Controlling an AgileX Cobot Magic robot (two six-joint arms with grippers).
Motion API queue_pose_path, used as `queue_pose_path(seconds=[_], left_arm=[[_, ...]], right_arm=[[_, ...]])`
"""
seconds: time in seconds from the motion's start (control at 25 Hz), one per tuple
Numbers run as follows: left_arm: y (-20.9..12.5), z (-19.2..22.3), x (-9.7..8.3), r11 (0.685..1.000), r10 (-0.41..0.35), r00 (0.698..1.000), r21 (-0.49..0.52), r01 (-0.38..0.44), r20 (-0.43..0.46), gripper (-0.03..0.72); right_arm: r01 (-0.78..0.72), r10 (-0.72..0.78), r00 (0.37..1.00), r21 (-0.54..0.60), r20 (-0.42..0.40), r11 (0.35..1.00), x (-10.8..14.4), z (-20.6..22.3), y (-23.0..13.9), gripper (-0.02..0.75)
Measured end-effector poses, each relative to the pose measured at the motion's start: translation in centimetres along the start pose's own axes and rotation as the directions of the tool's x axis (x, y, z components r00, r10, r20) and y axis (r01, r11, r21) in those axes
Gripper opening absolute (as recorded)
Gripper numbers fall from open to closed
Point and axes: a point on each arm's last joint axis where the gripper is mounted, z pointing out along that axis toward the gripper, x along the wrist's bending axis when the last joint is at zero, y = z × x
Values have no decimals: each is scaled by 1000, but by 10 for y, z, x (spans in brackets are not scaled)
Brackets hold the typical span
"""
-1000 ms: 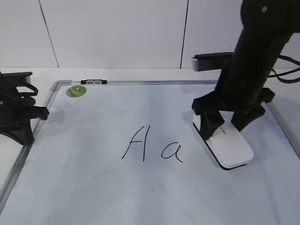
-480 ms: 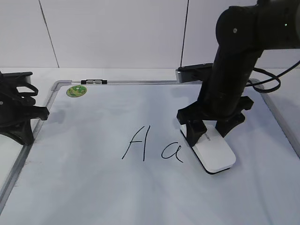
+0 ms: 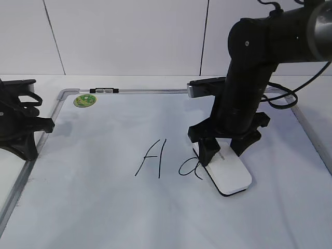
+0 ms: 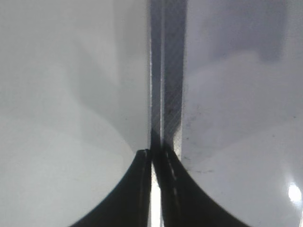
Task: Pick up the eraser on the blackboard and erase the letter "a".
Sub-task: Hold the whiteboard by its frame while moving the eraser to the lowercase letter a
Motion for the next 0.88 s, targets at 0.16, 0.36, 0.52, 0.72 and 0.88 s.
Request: queue_pose_path(seconds=[0.16, 0.36, 0.52, 0.72, 0.88], left_arm=[[0, 0, 0, 1000, 0, 1000, -1, 0, 0, 18], [0, 0, 0, 1000, 0, 1000, -4, 0, 0, 18], [0, 0, 0, 1000, 0, 1000, -5, 0, 1, 18], [0, 0, 0, 1000, 0, 1000, -5, 0, 1, 18], [1, 0, 0, 1000, 0, 1000, -6, 0, 1, 18]], right_arm=[[-1, 1, 1000, 9, -1, 1000, 0, 5, 3, 534], [-2, 2, 1000, 12, -3, 1000, 0, 6, 5, 534], [0, 0, 1000, 18, -4, 1000, 1, 6, 5, 534], [37, -37, 999, 17, 3, 999, 13, 8, 6, 534], [97, -97, 995, 11, 6, 995, 31, 9, 5, 534]])
